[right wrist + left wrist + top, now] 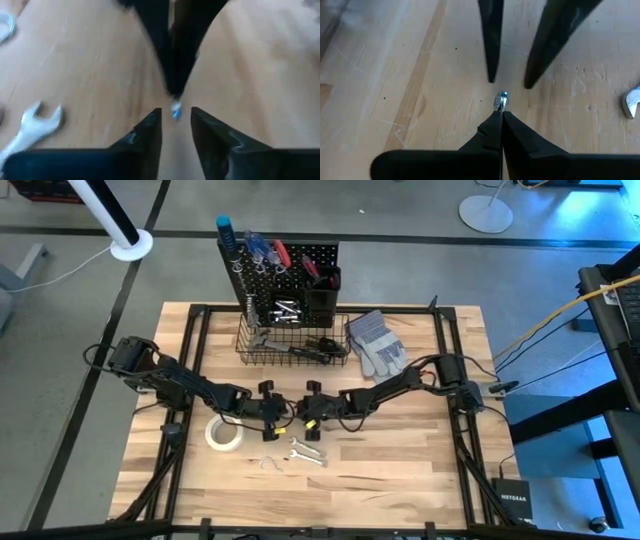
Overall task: Hang tools onto peg board
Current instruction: Hang the wrench on the peg board
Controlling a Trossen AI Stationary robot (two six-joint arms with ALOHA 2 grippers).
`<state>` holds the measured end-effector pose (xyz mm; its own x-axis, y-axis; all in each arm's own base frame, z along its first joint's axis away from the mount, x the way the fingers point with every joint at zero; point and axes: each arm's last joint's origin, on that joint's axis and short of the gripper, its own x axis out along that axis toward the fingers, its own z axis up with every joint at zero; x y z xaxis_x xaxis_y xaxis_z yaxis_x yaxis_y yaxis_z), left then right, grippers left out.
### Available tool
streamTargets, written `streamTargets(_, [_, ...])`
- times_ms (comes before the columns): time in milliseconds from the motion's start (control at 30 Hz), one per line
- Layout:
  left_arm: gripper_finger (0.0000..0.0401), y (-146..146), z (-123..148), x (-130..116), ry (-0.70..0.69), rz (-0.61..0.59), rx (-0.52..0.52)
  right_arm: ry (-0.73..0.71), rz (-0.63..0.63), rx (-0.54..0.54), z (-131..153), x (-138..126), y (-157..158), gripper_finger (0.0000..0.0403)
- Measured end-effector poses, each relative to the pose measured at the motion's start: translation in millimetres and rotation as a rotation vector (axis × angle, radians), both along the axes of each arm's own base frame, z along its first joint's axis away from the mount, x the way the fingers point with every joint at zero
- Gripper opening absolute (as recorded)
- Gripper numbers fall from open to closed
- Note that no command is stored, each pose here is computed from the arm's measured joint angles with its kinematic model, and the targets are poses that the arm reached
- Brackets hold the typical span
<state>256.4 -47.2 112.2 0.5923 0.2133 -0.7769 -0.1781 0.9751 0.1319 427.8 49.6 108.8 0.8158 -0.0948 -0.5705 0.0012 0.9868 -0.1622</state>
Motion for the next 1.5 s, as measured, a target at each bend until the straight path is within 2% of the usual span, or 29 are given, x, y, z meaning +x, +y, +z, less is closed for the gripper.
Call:
streamTargets(167, [0.0000, 0, 0, 0, 0.001, -0.001, -0.001, 0.020, 0.019, 0.002, -8, 1, -4, 0.0137])
streamTargets(367, [0.0000, 0, 0, 0, 0.000, -0.001, -0.003, -0.013, 0.021, 0.024, -18, 6, -15, 0.0133])
streamTargets(567, [0.0000, 0, 0, 0, -0.003, -0.002, -0.004, -0.018, 0.032, 0.029, -23, 8, -16, 0.0102])
streamTargets(833, [0.0000, -1, 1, 1, -0.019, -0.003, -0.007, -0.017, 0.053, 0.036, -24, 8, -16, 0.0018])
streamTargets(1033, [0.0003, -1, 1, 1, -0.023, 0.009, -0.016, -0.016, 0.056, 0.035, -24, 8, -16, 0.0018])
streamTargets(1133, [0.0015, -3, 4, 0, -0.017, 0.010, -0.023, -0.016, 0.061, 0.036, -23, 8, -16, 0.0013])
streamTargets(1367, [0.0076, -2, 6, -9, 0.066, 0.029, -0.031, 0.011, 0.068, 0.025, -20, 10, -15, 0.0013])
streamTargets(1500, [0.0085, 1, 2, -13, 0.093, 0.057, -0.029, 0.015, 0.069, 0.024, -20, 11, -15, 0.0013])
